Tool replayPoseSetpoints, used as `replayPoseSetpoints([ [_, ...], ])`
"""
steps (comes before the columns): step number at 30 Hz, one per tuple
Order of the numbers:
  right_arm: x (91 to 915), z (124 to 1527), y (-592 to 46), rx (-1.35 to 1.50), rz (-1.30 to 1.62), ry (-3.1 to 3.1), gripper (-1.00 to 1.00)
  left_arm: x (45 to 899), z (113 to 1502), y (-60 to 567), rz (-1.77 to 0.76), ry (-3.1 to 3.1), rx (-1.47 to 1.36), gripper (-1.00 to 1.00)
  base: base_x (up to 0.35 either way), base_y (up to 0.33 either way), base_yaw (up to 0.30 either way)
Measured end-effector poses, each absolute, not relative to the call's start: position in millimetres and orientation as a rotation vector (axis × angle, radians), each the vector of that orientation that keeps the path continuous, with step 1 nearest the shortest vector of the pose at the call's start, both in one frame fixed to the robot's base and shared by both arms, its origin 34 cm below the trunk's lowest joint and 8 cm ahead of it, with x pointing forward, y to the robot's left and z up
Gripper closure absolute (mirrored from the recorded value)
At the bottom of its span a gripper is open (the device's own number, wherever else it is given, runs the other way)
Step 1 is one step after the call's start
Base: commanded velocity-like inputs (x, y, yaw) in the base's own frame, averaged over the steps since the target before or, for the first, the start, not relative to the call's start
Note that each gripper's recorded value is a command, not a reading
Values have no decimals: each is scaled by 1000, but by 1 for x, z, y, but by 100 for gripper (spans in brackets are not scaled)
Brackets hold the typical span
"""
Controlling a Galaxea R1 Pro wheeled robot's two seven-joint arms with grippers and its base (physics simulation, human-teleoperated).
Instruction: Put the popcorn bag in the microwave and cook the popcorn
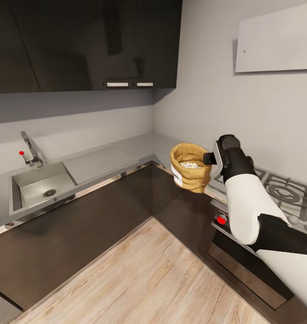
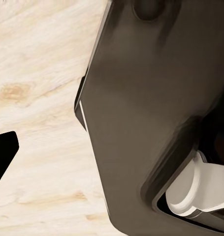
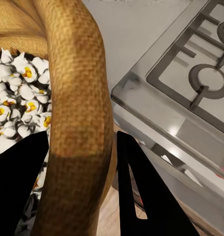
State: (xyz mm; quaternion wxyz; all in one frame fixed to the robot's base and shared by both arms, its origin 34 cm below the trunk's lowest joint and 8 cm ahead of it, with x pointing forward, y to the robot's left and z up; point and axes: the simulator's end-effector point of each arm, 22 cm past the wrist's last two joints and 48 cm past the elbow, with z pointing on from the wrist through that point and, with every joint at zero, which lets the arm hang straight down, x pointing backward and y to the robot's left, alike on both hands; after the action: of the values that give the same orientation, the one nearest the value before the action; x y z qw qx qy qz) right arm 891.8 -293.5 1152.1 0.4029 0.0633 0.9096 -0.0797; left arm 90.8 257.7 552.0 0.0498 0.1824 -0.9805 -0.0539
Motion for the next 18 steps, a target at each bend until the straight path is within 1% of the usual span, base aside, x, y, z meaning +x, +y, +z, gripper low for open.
replayPoseSetpoints([
  [18,885,1173,-292,160,-197,2271,100,102,551,258,-158,-3014,563,-100,0,0,0],
])
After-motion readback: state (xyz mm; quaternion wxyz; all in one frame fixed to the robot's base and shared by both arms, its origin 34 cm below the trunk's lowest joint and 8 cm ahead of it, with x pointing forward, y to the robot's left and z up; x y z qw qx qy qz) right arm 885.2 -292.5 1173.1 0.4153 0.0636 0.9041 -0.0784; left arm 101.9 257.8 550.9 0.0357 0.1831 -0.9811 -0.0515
